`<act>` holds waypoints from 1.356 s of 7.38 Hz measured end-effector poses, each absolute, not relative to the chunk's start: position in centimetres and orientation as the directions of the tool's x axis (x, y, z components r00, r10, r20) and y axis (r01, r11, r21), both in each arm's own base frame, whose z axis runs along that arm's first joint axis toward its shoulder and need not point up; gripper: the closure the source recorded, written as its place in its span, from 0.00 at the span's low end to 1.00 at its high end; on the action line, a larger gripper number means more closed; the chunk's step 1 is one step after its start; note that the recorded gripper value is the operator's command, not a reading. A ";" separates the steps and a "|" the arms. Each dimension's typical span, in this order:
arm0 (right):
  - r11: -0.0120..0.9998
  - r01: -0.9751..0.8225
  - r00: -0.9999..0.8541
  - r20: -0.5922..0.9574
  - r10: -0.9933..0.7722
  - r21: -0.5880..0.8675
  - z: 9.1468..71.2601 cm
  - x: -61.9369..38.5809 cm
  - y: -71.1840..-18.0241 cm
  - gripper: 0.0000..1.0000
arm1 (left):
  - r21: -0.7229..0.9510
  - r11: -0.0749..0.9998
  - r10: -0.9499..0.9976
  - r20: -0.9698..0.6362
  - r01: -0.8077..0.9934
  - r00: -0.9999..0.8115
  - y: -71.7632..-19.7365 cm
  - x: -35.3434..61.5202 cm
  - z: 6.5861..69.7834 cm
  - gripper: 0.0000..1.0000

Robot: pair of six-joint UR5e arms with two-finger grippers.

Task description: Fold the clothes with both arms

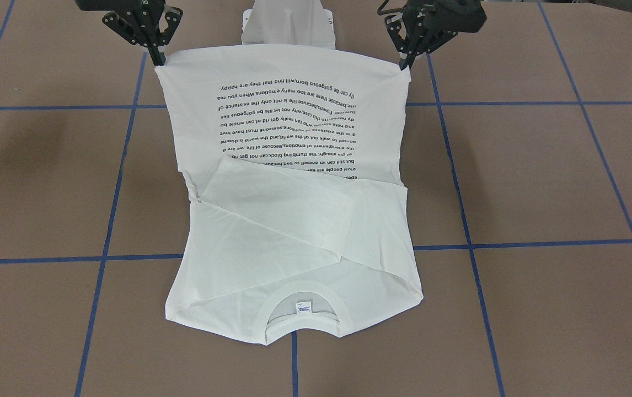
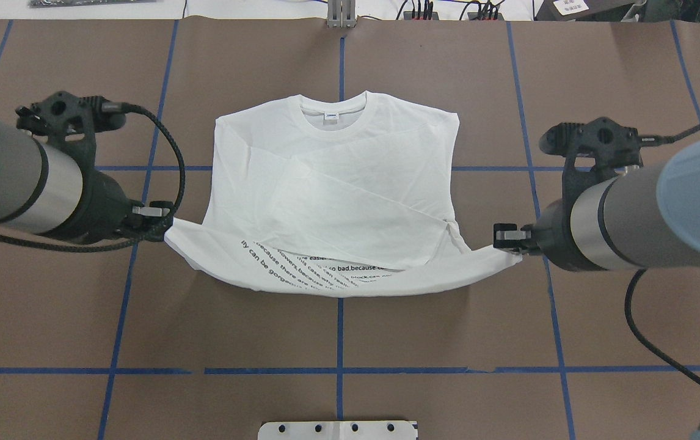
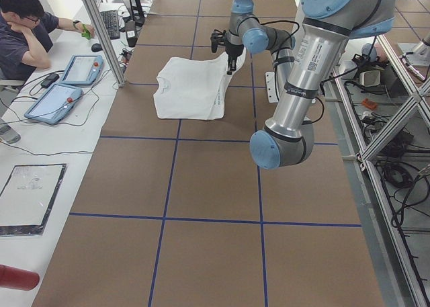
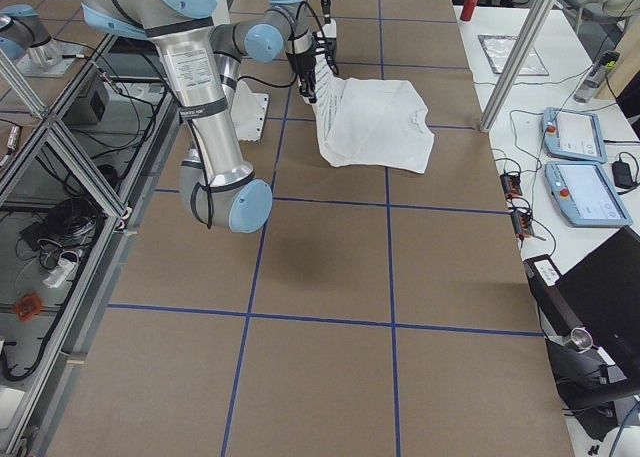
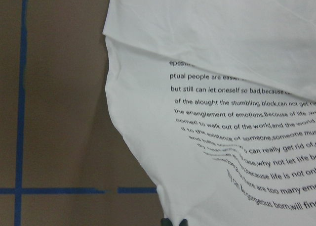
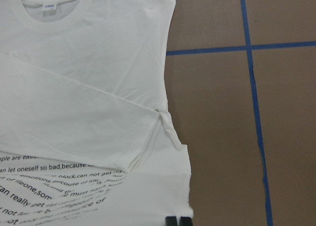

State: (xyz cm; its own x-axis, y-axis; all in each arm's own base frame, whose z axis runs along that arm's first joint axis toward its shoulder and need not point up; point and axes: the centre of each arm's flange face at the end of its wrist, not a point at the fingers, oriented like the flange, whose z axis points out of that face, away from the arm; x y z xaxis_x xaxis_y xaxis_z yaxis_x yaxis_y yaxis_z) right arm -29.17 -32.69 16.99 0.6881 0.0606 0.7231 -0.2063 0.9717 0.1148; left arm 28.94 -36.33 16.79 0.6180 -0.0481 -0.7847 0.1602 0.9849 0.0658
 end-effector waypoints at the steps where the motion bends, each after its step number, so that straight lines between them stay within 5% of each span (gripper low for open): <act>1: 0.966 -0.224 0.698 0.713 0.066 0.130 16.5 -28.9 -35.3 1.00 | 0.077 0.979 -0.061 -0.775 0.190 0.629 -38.7 28.5 16.7 1.00; 5: 0.957 -0.232 0.770 0.635 0.070 0.177 16.9 -31.4 -45.4 1.00 | 0.126 0.964 -0.084 -0.691 0.234 0.718 -47.7 33.2 18.7 1.00; 10: 0.950 -0.236 0.787 0.613 0.064 0.203 24.5 -40.8 -56.6 1.00 | 0.205 0.950 -0.036 -0.678 0.236 0.734 -58.6 41.7 27.5 1.00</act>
